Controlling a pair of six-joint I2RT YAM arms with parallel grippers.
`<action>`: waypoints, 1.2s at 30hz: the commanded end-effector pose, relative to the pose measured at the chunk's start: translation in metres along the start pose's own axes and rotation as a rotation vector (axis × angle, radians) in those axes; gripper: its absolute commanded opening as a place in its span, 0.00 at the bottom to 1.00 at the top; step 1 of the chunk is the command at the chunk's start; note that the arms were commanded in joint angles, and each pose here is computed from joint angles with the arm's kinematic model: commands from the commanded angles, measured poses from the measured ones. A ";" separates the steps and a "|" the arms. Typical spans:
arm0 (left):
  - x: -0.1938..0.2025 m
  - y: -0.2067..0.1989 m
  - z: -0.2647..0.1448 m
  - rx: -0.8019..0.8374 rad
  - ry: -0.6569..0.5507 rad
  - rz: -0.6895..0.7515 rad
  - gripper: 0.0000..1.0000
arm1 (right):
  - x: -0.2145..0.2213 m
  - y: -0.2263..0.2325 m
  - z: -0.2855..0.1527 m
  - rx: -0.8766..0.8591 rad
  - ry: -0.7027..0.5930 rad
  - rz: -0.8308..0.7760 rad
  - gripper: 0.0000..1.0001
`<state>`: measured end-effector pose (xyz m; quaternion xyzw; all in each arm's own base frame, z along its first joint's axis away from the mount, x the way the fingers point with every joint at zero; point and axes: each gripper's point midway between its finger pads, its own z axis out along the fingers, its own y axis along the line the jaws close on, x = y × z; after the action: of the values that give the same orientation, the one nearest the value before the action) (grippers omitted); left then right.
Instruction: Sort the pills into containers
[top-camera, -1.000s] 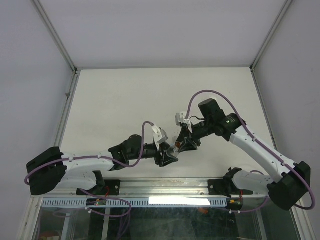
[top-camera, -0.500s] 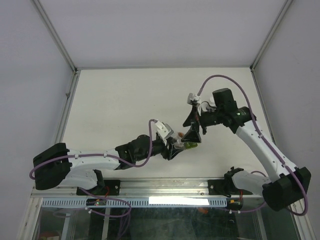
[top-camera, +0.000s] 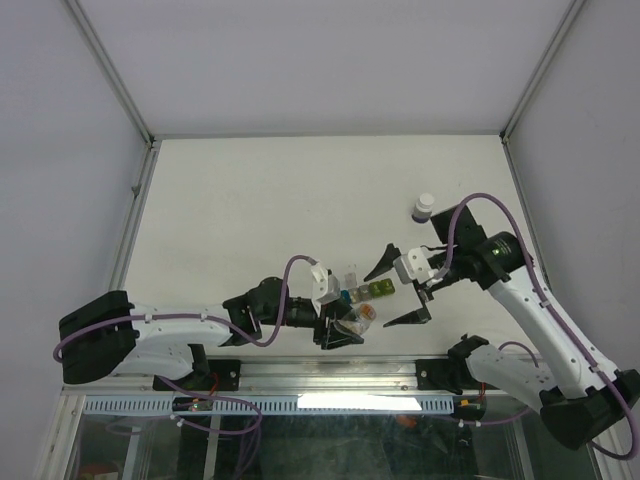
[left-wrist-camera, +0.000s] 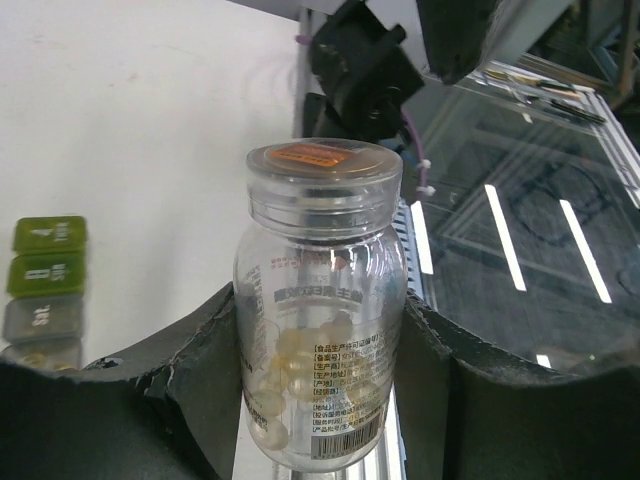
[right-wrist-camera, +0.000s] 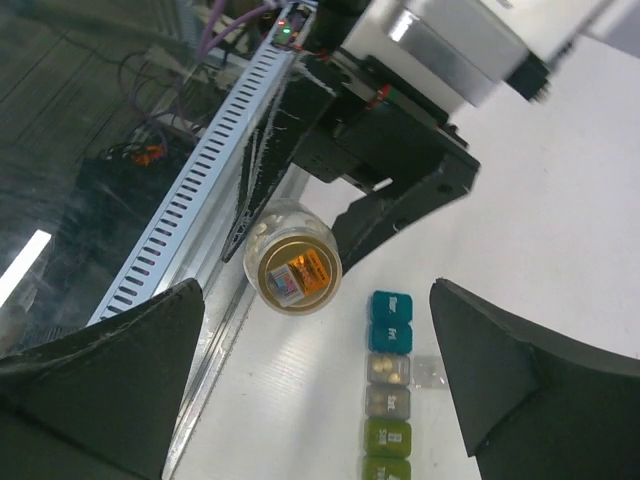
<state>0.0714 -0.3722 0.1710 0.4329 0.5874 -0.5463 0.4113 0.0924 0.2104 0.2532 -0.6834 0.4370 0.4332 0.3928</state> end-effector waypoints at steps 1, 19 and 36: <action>-0.026 -0.025 0.005 0.167 -0.056 0.064 0.00 | -0.006 0.015 0.013 -0.121 -0.040 -0.163 0.97; -0.031 -0.015 -0.002 0.152 -0.110 0.052 0.00 | 0.004 0.018 0.032 -0.196 -0.054 -0.109 0.69; -0.033 -0.012 0.002 0.143 -0.102 0.033 0.00 | 0.004 0.023 0.039 -0.217 -0.058 -0.090 0.50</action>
<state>0.0663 -0.3732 0.1824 0.4478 0.5468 -0.5859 0.3966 0.0661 0.2337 0.2263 -0.7319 0.3582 0.4697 0.3397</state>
